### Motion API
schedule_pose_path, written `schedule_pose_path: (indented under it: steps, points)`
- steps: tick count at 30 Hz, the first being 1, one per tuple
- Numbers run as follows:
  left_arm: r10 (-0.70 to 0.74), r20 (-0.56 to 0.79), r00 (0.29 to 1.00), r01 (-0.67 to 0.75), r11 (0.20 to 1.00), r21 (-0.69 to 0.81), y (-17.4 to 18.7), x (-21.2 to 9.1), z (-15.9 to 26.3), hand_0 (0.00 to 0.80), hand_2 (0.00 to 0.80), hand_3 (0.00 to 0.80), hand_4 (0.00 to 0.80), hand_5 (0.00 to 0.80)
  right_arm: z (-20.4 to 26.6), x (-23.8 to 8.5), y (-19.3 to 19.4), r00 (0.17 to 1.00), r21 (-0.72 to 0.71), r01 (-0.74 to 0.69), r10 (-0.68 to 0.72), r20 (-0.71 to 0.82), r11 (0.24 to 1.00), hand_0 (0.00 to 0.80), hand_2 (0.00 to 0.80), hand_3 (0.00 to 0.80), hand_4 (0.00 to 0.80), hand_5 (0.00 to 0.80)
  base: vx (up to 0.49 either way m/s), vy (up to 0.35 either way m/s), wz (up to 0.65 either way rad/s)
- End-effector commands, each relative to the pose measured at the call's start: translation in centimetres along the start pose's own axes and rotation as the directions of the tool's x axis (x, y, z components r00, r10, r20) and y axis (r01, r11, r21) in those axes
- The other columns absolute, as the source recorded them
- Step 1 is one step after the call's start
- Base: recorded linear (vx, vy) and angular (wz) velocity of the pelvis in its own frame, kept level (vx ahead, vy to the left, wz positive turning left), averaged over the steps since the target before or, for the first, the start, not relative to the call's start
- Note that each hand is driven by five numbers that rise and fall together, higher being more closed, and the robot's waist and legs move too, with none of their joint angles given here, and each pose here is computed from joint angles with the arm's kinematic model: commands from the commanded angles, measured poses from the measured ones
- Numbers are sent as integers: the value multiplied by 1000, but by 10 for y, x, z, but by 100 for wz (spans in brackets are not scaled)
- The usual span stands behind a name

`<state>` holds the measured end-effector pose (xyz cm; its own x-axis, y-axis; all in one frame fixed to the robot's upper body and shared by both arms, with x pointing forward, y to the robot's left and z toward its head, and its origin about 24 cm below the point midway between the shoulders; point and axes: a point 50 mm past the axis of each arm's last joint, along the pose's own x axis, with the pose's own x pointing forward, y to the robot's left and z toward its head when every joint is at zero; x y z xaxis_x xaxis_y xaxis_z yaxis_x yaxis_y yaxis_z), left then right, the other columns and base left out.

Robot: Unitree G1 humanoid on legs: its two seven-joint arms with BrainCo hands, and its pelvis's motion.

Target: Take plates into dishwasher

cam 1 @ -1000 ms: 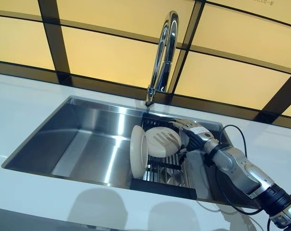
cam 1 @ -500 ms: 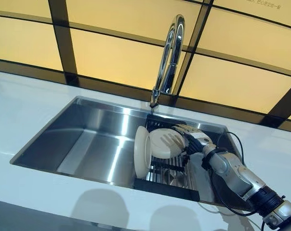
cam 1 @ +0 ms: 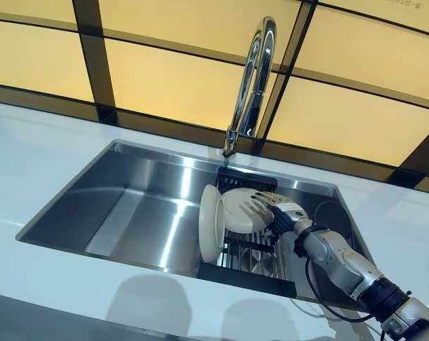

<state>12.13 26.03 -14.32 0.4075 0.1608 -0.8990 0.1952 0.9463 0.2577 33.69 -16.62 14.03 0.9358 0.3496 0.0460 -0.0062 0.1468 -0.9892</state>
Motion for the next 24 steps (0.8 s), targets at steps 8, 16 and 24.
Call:
schedule_pose_path:
  steps: [8, 16, 24]
  points:
    - [-7, 20, 1000, 6, 1000, 22, -1, 3, 14, 0, 0, 0, 0, 0, 3, 6, -2, 999, -37, 37, -37, 0, 999, 0, 0, 0, 0, 0, 0, 0, 0]
    - [-14, 21, 1000, 14, 1000, 27, -4, 4, 15, 0, 0, 0, 0, 0, 0, 8, 7, 999, -16, 39, -39, -37, 999, 0, 0, 0, 0, 0, 0, 0, 0]
    - [-28, 27, 999, 27, 999, 37, -7, 4, 16, 0, 0, 0, 0, 0, -5, 11, 11, 994, 9, 70, -69, -88, 998, 0, 0, 0, 0, 0, 0, 0, 0]
